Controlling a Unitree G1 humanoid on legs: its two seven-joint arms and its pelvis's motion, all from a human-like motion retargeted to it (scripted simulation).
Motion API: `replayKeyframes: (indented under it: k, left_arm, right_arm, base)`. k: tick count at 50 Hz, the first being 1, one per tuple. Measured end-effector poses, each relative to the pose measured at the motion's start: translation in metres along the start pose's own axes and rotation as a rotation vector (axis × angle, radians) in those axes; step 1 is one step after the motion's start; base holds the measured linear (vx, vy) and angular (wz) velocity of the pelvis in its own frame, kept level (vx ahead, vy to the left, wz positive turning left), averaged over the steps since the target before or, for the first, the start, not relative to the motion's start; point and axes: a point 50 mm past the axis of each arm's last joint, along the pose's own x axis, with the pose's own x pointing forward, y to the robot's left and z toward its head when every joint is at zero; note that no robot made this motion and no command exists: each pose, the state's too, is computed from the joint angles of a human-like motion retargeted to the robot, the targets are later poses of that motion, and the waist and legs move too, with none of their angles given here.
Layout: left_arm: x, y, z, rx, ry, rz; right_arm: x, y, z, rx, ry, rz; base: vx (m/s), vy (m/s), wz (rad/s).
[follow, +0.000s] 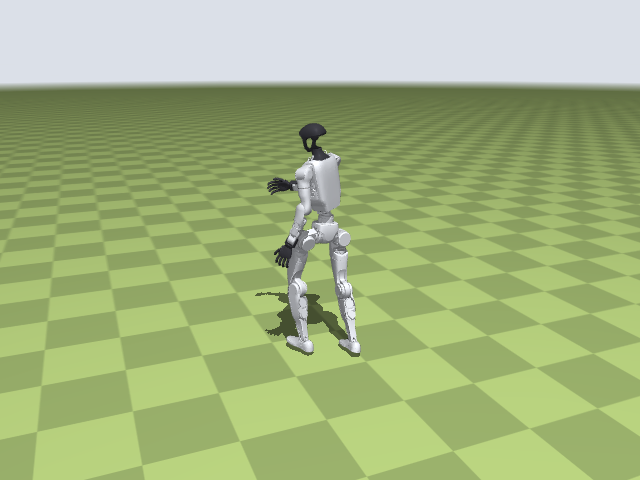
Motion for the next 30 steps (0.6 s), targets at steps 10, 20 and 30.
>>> replayKeyframes:
  k: [10,20,30]
  left_arm:
    - [0.005,-0.024,0.113,-0.054,-0.268,0.070]
    - [0.002,-0.056,0.139,0.292,-0.332,-0.031]
    - [0.008,0.004,0.047,0.071,-0.184,0.065]
  right_arm:
    - [-0.047,-0.029,-0.093,-0.286,0.341,-0.318]
    - [-0.241,-0.017,-0.214,-0.192,1.136,-0.310]
    - [-0.476,0.030,-0.189,-0.117,1.765,-0.046]
  base:
    - [0.41,0.04,1.62]
    - [0.67,-0.19,0.69]
    - [1.06,-0.66,-0.13]
